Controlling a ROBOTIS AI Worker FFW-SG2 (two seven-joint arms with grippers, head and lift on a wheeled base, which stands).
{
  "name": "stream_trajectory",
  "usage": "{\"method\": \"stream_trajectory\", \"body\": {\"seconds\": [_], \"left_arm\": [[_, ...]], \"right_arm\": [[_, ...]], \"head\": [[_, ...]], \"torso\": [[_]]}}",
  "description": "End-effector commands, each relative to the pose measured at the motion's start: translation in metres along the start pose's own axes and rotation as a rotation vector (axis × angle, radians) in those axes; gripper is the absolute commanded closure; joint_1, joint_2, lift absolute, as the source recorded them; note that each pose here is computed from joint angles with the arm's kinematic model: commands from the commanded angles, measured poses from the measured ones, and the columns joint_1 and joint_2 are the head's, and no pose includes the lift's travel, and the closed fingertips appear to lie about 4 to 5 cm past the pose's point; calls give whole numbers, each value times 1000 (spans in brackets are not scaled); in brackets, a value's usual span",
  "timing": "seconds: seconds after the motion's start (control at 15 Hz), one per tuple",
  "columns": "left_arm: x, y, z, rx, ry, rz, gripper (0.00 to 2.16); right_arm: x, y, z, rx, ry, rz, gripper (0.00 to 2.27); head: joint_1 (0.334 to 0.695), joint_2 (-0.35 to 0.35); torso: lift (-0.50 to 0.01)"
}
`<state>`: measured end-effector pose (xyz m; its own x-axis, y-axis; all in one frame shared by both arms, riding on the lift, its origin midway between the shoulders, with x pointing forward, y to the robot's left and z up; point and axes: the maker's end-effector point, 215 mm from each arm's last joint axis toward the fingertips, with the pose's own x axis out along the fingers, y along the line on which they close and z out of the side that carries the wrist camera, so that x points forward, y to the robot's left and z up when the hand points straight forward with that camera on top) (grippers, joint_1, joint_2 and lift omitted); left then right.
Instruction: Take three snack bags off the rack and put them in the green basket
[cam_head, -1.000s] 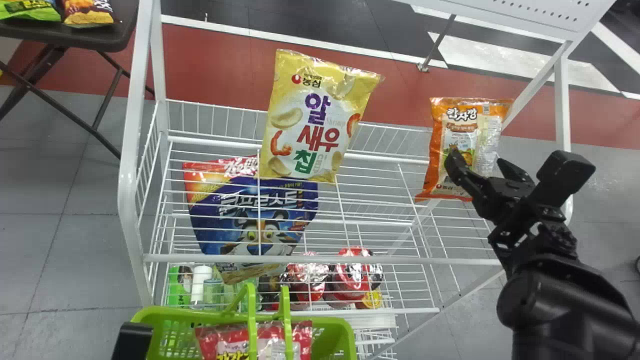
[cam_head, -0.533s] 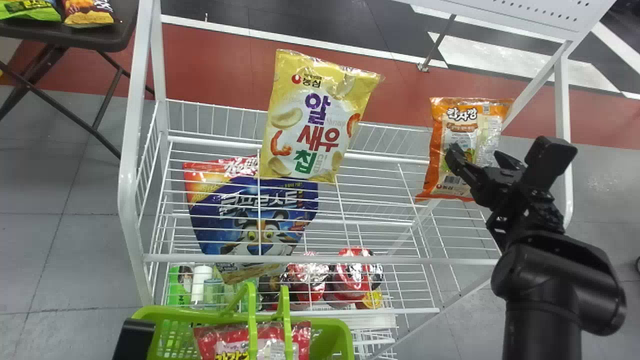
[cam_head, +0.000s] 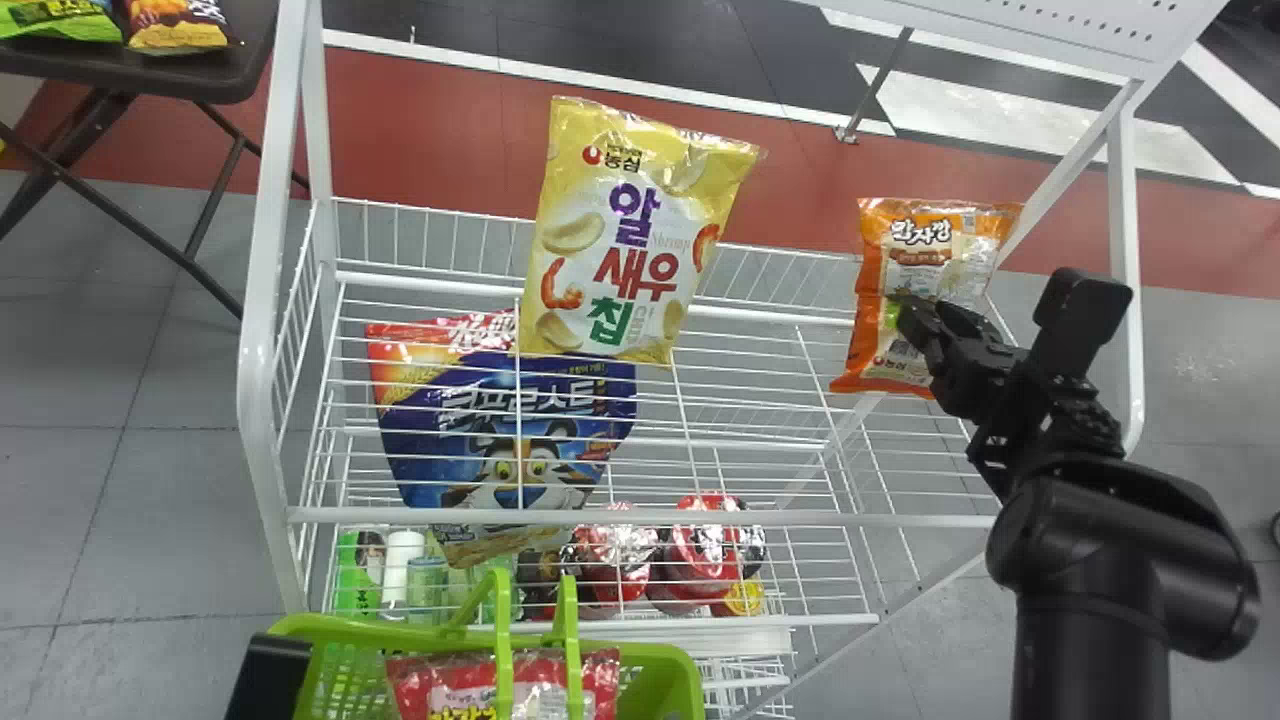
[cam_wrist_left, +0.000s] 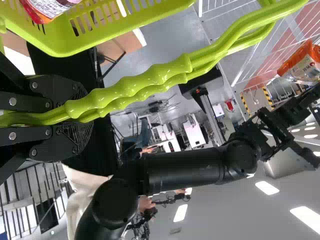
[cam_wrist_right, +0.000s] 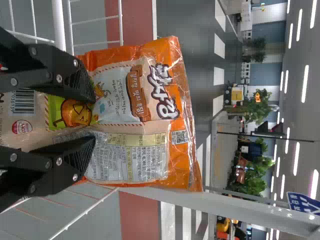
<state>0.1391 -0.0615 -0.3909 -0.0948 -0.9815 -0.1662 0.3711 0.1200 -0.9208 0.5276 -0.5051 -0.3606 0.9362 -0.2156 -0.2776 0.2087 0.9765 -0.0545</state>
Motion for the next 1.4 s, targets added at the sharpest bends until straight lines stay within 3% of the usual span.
{"method": "stream_trajectory", "body": {"seconds": [0.0, 0.27, 0.67, 1.13, 1.33], "left_arm": [[1, 0, 0, -1, -1, -2, 1224], [0, 0, 0, -1, 0, -1, 1224], [-1, 3, 0, -6, -4, 7, 1224], [-2, 6, 3, -8, -38, 14, 1224], [-3, 6, 4, -7, -40, 16, 1224]], "right_arm": [[-16, 1, 10, 24, -48, 13, 2240], [-48, 13, 15, 74, -57, 67, 2240], [-154, 66, 11, 156, 4, 217, 2240], [-257, 160, -78, 295, 434, 519, 2240], [-305, 183, -115, 356, 632, 585, 2240]], "head": [[695, -350], [695, -350], [695, -350], [695, -350], [695, -350]], "torso": [[-22], [-22], [-22], [-22], [-22]]}}
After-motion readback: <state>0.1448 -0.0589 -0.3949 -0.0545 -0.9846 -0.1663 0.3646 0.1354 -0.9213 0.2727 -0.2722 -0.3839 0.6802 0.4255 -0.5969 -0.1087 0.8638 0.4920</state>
